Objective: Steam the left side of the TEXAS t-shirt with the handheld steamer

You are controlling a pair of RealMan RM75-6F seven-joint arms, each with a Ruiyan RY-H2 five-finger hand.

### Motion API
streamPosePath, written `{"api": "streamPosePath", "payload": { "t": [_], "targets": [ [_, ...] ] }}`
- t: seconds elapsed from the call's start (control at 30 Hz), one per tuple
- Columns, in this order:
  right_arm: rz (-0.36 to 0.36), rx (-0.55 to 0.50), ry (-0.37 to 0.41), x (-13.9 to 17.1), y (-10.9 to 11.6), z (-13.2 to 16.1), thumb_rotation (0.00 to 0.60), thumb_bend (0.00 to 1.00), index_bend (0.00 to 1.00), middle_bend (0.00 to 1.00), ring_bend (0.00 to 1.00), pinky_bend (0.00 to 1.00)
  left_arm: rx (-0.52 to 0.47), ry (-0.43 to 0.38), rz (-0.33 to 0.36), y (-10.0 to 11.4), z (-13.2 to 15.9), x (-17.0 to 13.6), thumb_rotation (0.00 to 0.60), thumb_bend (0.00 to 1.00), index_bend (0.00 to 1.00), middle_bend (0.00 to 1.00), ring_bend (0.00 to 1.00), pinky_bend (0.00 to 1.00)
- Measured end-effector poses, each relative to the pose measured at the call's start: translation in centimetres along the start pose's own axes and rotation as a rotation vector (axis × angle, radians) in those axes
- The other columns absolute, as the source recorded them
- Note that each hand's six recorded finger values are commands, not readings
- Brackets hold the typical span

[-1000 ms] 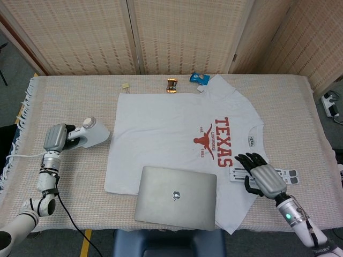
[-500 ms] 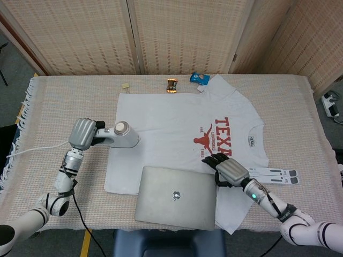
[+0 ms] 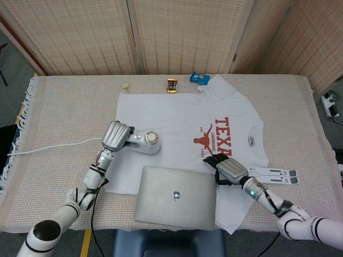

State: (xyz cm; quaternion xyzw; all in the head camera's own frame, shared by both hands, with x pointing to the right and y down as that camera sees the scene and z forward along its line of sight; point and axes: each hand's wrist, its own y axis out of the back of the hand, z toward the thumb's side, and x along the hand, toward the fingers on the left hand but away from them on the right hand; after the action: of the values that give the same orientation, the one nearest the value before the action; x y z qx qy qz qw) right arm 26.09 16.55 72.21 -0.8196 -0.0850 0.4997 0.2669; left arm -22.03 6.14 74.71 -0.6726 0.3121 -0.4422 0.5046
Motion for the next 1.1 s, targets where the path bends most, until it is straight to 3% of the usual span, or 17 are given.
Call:
{"api": "streamPosePath", "payload": {
  "t": [0.3,0.63,0.87,1.1],
  "targets": [
    [0.01,-0.004,0.002,-0.5,-0.3,0.0,0.258,0.95,0.0,0.05,0.0,0.0,0.086,0.04,-0.072,-2.2,-0.1,0.1,0.6,0.29,0.94,1.0,0.85,0.8],
    [0.012,0.002,0.011,-0.8,-0.3,0.4,0.26,0.95,0.0,0.05,0.0,0.0,0.069,0.238,-0.132,-3.1,-7.5,-2.9,0.6,0.29,0.93,1.0,0.84,0.8],
    [0.006,0.003,0.014,-0.8,-0.1,0.6,0.261,0.95,0.0,0.05,0.0,0.0,0.015,0.394,-0.093,-1.6,-13.3,-5.2,0.6,0.29,0.92,1.0,0.84,0.8],
    [-0.007,0.005,0.021,-0.5,0.1,0.8,0.258,0.95,0.0,0.05,0.0,0.0,-0.063,0.404,0.026,0.6,-14.1,-5.7,0.6,0.29,0.92,1.0,0.84,0.8]
  ]
}}
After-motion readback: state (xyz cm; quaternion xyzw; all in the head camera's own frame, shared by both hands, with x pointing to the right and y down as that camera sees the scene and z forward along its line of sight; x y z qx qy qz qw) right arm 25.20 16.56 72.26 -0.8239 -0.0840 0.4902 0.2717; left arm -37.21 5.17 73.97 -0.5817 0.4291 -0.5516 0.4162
